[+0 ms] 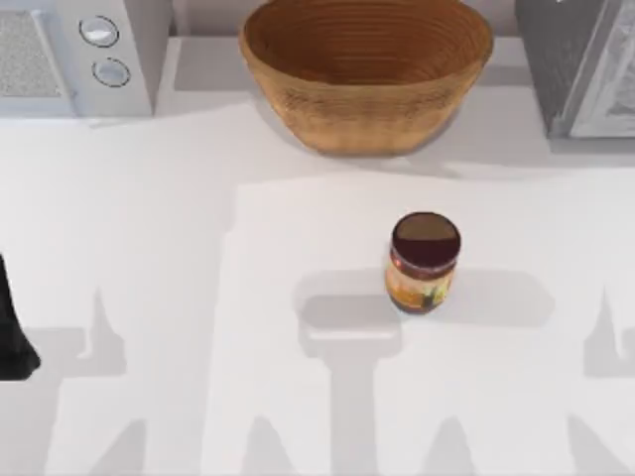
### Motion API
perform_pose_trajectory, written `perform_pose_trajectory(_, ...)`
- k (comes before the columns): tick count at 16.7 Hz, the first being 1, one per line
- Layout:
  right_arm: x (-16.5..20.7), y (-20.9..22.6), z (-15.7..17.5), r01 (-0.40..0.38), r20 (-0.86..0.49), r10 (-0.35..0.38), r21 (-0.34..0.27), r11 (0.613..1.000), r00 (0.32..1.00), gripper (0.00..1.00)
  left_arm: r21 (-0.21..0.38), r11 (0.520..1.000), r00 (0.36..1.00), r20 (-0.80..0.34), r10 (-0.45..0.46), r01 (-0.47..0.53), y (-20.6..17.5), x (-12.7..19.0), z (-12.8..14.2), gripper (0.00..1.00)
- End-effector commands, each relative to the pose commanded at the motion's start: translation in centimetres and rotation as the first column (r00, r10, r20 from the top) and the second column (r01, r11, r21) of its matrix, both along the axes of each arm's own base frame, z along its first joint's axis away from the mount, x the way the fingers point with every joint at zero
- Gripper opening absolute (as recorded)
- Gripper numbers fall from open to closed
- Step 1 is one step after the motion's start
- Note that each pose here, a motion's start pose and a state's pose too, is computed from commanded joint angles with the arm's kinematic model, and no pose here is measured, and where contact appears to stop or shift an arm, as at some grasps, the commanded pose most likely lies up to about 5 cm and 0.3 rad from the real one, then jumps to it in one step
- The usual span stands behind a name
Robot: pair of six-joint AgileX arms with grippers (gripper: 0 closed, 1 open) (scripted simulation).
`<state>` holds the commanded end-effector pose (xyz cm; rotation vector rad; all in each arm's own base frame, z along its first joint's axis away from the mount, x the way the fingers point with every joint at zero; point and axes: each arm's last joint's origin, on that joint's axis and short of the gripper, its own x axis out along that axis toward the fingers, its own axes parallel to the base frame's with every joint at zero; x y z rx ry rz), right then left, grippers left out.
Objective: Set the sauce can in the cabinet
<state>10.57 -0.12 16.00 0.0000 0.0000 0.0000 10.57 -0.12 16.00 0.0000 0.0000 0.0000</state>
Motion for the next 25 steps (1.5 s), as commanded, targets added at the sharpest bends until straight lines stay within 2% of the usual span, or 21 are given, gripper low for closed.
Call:
perform_pose_trajectory(4,0.1,0.0,0.0,-0.014,-0.020,0.014,0.012,1.000,1.000,1.00,0.000,1.000,1.000,0.000,0.000,0.000,0.0,0.0,0.0,1.00)
perform_pose_trajectory(7,0.7,0.3,0.4,-0.070,-0.076,0.072,0.022,0.997,0.995,1.00,0.000,1.000,1.000,0.000,0.000,0.000,0.0,0.0,0.0,1.00)
perform_pose_trajectory(11,2.3,0.9,1.7,-0.222,-0.171,0.216,-0.017,0.975,0.961,1.00,0.000,1.000,1.000,0.000,0.000,0.000,0.0,0.0,0.0,1.00)
perform_pose_trajectory(14,4.6,1.5,2.7,-0.386,-0.247,0.362,-0.055,0.921,0.899,1.00,0.000,1.000,1.000,0.000,0.000,0.000,0.0,0.0,0.0,1.00)
perform_pose_trajectory(16,6.6,2.1,3.1,-0.505,-0.292,0.467,-0.070,0.860,0.835,1.00,0.000,1.000,1.000,0.000,0.000,0.000,0.0,0.0,0.0,1.00)
perform_pose_trajectory(19,10.4,3.0,2.8,-0.677,-0.338,0.620,-0.072,0.733,0.708,1.00,0.000,1.000,1.000,0.000,0.000,0.000,0.0,0.0,0.0,1.00)
perform_pose_trajectory(22,14.6,3.9,1.3,-0.818,-0.348,0.757,-0.054,0.573,0.553,1.00,0.000,1.000,1.000,0.000,0.000,0.000,0.0,0.0,0.0,1.00)
perform_pose_trajectory(25,18.5,4.6,-1.6,-0.915,-0.320,0.863,-0.029,0.403,0.391,1.00,0.000,1.000,1.000,0.000,0.000,0.000,0.0,0.0,0.0,1.00)
